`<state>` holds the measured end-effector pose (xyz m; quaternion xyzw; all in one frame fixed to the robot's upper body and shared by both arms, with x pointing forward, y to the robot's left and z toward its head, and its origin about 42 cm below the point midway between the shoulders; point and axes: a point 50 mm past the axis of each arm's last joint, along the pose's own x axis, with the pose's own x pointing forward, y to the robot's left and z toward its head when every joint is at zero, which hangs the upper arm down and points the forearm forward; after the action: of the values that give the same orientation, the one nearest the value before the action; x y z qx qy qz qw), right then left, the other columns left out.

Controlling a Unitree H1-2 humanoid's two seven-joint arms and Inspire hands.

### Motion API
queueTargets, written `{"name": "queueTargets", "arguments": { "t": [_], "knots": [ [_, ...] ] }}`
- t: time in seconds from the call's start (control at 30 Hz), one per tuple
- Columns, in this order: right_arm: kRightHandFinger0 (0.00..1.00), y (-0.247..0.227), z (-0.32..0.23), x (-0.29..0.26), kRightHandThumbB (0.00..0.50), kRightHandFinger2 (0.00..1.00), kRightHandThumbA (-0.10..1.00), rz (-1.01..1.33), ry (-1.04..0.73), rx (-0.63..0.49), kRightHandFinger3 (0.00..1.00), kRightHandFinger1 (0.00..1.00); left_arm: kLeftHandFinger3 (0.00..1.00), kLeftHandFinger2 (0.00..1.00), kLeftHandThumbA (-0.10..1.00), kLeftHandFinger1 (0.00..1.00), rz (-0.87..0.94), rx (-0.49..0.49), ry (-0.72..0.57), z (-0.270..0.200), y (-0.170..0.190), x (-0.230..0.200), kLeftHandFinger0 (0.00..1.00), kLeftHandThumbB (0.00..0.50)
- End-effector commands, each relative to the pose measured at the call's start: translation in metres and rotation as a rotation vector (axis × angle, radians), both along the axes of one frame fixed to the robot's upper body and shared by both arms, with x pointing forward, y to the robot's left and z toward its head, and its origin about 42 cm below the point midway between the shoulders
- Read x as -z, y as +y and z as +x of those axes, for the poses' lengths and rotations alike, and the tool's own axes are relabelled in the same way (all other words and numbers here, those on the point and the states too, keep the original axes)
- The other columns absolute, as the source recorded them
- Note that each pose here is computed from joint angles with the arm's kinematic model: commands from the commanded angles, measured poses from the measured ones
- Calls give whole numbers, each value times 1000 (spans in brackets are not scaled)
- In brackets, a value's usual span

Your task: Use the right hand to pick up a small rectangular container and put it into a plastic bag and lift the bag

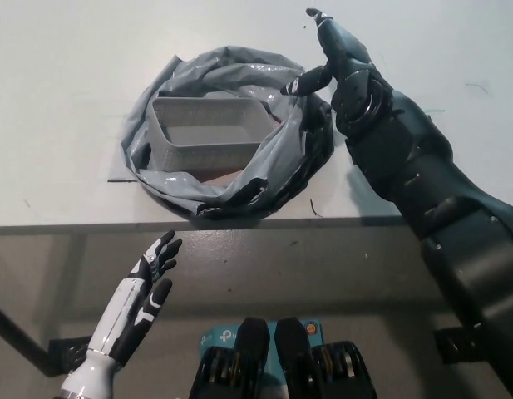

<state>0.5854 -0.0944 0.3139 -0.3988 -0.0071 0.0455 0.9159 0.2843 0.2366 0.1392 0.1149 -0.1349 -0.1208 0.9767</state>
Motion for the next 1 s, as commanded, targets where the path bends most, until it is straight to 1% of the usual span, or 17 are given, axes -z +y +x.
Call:
{"name": "queueTargets", "arguments": {
  "t": [0.0, 0.27, 0.37, 0.43, 0.47, 0.53, 0.6, 0.63, 0.67, 0.7, 0.73, 0.77, 0.8, 0.83, 0.87, 0.9, 0.97],
  "knots": [
    [1000, 10, 4, -28, 469, 1000, 970, 52, -33, 7, 1000, 1000, 1000, 1000, 927, 1000, 9, 26, -62, 1, 0, -9, 1000, 243],
    [1000, 15, -2, 1, 465, 1000, 936, 61, 66, 13, 1000, 1000, 1000, 1000, 919, 1000, 16, 26, -66, 2, -1, -10, 1000, 263],
    [1000, 16, -4, 8, 454, 1000, 991, 14, 116, 1, 1000, 1000, 1000, 1000, 908, 1000, 17, 35, -70, 3, -2, -11, 1000, 255],
    [1000, 16, -4, 9, 433, 1000, 959, -8, 117, 4, 1000, 1000, 1000, 1000, 904, 1000, 20, 38, -73, 4, -2, -12, 1000, 255],
    [842, 16, -4, 9, 429, 1000, 956, -13, 115, 8, 1000, 998, 1000, 1000, 903, 1000, 22, 39, -75, 5, -2, -12, 1000, 255],
    [662, 16, -4, 10, 425, 962, 973, -31, 121, 7, 1000, 818, 1000, 1000, 902, 1000, 28, 41, -74, 6, -2, -13, 1000, 257],
    [420, 17, -5, 11, 391, 756, 951, -66, 129, 5, 940, 576, 1000, 1000, 903, 1000, 37, 43, -73, 7, -2, -14, 1000, 261],
    [388, 17, -5, 11, 385, 723, 951, -71, 130, 6, 917, 546, 1000, 1000, 904, 1000, 38, 43, -74, 7, -2, -15, 1000, 262],
    [425, 18, -5, 10, 364, 648, 905, -75, 134, 12, 893, 518, 1000, 1000, 903, 1000, 37, 43, -73, 7, -3, -15, 1000, 263],
    [464, 19, -5, 10, 349, 638, 864, -80, 135, 18, 910, 531, 1000, 1000, 897, 1000, 35, 44, -72, 7, -3, -15, 1000, 259],
    [659, 20, -5, 9, 318, 830, 771, -92, 135, 25, 933, 775, 1000, 1000, 896, 1000, 34, 47, -72, 7, -2, -15, 1000, 258],
    [749, 21, -5, 8, 294, 870, 646, -109, 137, 33, 924, 862, 1000, 1000, 898, 1000, 36, 49, -72, 8, -2, -16, 1000, 261],
    [742, 22, -6, 8, 279, 863, 591, -114, 138, 35, 918, 851, 1000, 1000, 903, 1000, 39, 50, -71, 8, -2, -16, 1000, 267],
    [599, 21, -5, 6, 261, 733, 522, -118, 140, 42, 878, 695, 1000, 1000, 904, 1000, 41, 52, -71, 9, -3, -17, 1000, 266],
    [599, 21, -5, 6, 261, 733, 522, -118, 140, 42, 878, 695, 1000, 1000, 904, 1000, 41, 52, -71, 9, -3, -17, 1000, 266],
    [423, 21, -5, 4, 225, 521, 448, -129, 137, 42, 671, 485, 1000, 1000, 905, 1000, 45, 54, -79, 10, -3, -17, 1000, 259],
    [240, 20, -4, 3, 201, 450, 389, -135, 130, 37, 580, 383, 1000, 1000, 903, 1000, 47, 55, -84, 10, -3, -17, 1000, 257]
  ]
}}
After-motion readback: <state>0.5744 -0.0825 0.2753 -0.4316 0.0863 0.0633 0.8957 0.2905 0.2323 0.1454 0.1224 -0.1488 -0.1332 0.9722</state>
